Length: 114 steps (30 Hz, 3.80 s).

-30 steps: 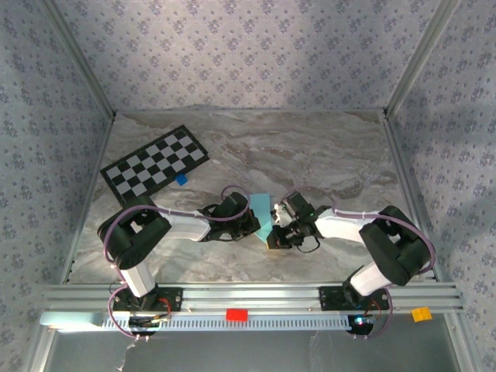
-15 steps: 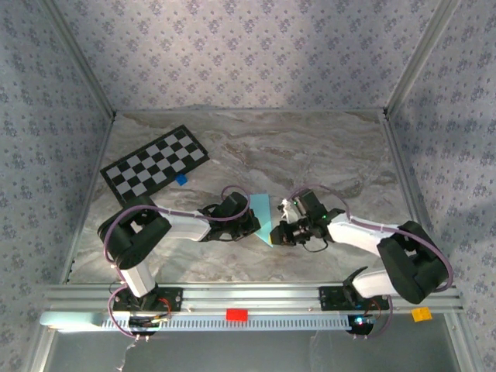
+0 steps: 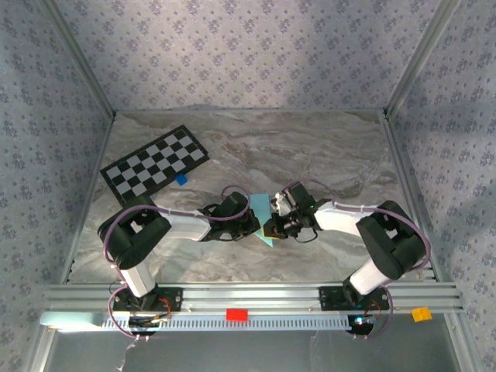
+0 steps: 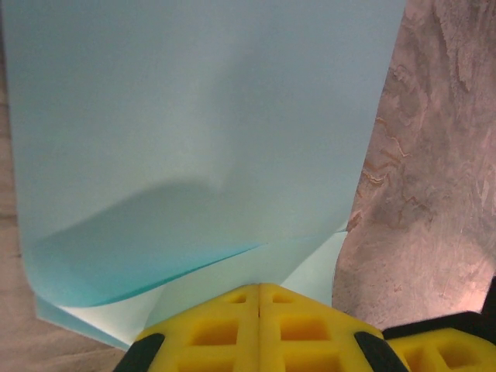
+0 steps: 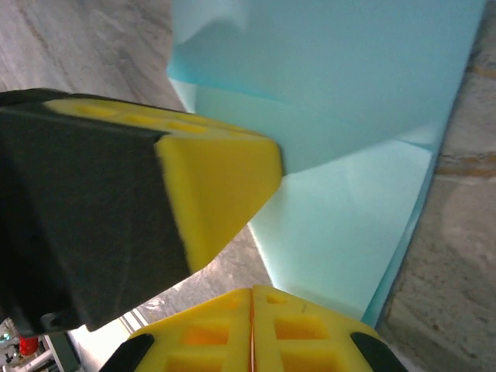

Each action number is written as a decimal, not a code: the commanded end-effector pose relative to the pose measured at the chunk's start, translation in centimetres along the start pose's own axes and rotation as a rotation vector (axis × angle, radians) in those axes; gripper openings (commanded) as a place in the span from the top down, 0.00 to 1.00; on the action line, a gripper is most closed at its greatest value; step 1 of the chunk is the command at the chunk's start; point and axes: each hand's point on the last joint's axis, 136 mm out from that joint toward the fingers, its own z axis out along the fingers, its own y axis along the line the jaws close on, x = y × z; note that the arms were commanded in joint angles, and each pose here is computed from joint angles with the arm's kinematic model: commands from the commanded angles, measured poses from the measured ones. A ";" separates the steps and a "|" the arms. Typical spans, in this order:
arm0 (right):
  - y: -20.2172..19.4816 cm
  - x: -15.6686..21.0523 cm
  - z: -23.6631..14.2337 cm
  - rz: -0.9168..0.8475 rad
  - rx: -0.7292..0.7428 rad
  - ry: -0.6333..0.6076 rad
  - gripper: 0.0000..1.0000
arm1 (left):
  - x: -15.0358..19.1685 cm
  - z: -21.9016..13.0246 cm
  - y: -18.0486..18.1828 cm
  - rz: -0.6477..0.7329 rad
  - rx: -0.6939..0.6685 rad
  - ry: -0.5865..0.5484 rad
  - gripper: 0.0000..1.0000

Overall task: Fold a paper plane with a square sheet of paper (pick it up from the middle)
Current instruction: Third fold the triangle at the center of the table.

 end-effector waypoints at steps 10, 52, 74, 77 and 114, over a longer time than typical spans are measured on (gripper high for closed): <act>-3.7 1.4 0.9 0.107 0.109 0.039 0.95 | -0.4 -0.1 0.2 0.060 -0.055 -0.012 1.00; -5.9 2.5 1.2 0.156 0.166 0.049 1.00 | -2.0 -1.0 4.8 0.054 -0.158 -0.083 0.99; -6.3 2.9 1.5 0.164 0.172 0.067 1.00 | -3.8 -2.7 7.2 0.050 -0.132 -0.145 0.96; -6.3 2.9 1.6 0.166 0.171 0.069 1.00 | -4.1 -3.0 7.8 0.041 -0.132 -0.158 0.95; -3.4 1.0 0.6 0.102 0.094 0.007 1.00 | -2.3 -0.9 5.9 0.029 -0.096 -0.116 0.95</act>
